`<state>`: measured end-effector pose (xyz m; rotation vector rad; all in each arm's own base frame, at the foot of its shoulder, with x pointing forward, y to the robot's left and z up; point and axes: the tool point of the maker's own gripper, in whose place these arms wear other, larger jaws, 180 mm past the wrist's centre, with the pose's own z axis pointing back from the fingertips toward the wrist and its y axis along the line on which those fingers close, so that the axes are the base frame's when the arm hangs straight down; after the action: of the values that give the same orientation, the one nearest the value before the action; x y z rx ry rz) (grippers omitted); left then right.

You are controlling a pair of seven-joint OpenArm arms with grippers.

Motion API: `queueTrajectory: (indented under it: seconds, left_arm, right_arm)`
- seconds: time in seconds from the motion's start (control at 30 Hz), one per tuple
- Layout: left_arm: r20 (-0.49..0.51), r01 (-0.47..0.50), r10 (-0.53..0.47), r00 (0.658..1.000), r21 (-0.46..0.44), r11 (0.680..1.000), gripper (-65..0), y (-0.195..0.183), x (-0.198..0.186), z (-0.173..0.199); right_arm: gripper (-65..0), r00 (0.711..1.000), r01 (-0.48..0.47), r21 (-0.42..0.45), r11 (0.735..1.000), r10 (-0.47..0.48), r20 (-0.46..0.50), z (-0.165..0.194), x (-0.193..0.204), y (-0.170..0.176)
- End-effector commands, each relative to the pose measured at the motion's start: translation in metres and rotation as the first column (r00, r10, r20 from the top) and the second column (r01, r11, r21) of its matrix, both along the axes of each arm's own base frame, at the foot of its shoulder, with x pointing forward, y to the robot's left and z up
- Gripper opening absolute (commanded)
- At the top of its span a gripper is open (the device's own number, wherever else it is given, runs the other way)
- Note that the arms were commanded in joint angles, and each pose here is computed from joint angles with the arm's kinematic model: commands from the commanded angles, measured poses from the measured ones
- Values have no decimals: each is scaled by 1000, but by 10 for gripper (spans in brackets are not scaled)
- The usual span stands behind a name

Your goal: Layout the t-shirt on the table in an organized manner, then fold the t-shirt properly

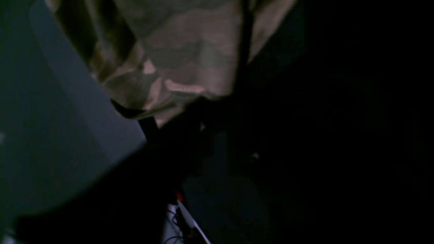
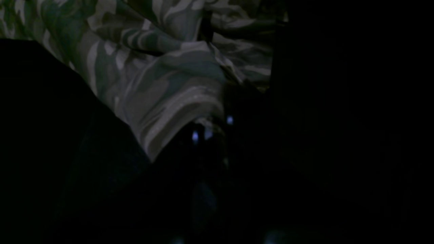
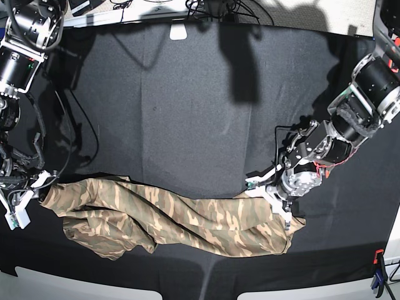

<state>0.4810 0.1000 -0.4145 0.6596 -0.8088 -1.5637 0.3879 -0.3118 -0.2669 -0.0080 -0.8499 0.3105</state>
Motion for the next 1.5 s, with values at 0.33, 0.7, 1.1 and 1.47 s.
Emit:
queueTrajectory:
  seconds: [0.33,0.7,1.1,1.47]
  left_arm:
    - [323,-132,149,935,-75,988,-650,3,43,73]
    - [454,-269,284,845,-98,958,-650,18,79,155]
    - [392,-418,455,800,-181,890,-650,41,78,164]
    - [251,-376,456,854,-309,874,-650,58,27,143]
  right_arm:
    - [-650,997,-1,-13,1000,2,72,24,9,-5]
    - [-650,996,-3,-10,1000,4,84,26,10,-4]
    - [-650,998,0,-14,1000,1,65,21,7,-5]
    - [-650,991,12,47,999,-18,134,-9,-30,-8]
